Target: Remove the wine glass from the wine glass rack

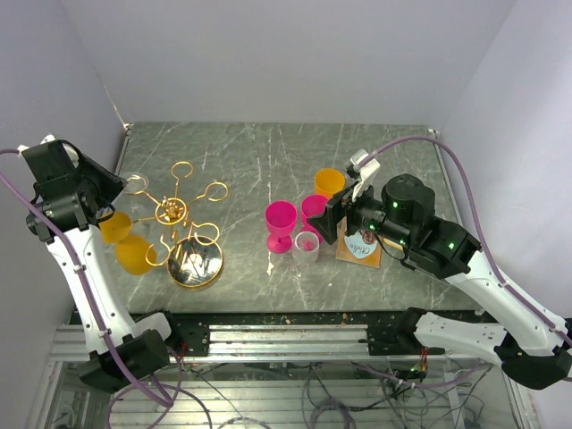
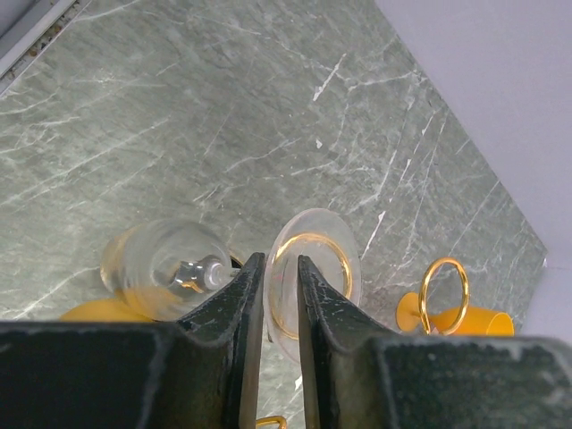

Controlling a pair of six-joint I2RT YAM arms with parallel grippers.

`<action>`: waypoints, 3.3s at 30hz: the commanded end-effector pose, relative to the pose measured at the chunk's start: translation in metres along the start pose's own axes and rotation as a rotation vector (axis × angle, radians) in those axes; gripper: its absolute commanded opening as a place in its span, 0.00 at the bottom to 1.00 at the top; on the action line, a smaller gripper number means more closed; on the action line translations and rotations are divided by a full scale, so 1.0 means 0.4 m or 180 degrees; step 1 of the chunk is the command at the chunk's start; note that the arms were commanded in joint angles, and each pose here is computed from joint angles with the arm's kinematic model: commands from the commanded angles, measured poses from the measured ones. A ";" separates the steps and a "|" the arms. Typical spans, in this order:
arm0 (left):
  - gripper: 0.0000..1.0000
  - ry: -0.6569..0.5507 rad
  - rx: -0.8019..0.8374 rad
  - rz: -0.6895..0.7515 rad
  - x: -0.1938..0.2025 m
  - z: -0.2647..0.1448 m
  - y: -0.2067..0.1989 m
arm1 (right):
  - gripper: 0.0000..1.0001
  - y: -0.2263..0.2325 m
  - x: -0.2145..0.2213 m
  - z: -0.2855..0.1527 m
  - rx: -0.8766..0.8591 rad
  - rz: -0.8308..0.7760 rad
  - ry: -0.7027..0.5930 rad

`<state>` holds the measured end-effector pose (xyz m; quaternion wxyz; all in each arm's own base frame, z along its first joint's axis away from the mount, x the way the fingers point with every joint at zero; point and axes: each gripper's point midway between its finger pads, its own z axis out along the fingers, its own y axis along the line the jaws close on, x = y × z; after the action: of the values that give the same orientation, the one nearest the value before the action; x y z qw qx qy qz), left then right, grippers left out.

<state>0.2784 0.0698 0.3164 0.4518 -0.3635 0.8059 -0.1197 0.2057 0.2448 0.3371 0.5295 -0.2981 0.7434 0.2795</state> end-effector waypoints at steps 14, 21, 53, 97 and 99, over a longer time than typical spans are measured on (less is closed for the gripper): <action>0.07 -0.0115 0.0298 -0.0236 -0.025 -0.026 -0.056 | 0.89 0.013 -0.052 -0.018 -0.0067 0.0026 -0.0173; 0.07 -0.0258 0.0460 -0.0438 -0.045 -0.045 -0.086 | 0.95 0.003 -0.050 -0.027 0.0009 0.0018 -0.0174; 0.07 0.0004 0.1395 -0.1042 -0.013 -0.121 -0.220 | 1.00 -0.002 -0.058 -0.040 0.0037 0.0010 -0.0215; 0.07 -0.0319 0.4794 -0.0445 -0.142 -0.618 -0.634 | 1.00 0.043 -0.159 0.080 -0.0180 0.0449 -0.0427; 0.07 -0.0221 0.4989 -0.0313 -0.112 -0.661 -0.645 | 1.00 0.046 -0.156 0.113 -0.0188 0.0542 -0.0409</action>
<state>0.2583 -0.0851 0.5949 0.5930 -0.0924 0.4973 -0.6265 0.2296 0.2782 0.3659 0.5330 -0.2525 0.7426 0.3174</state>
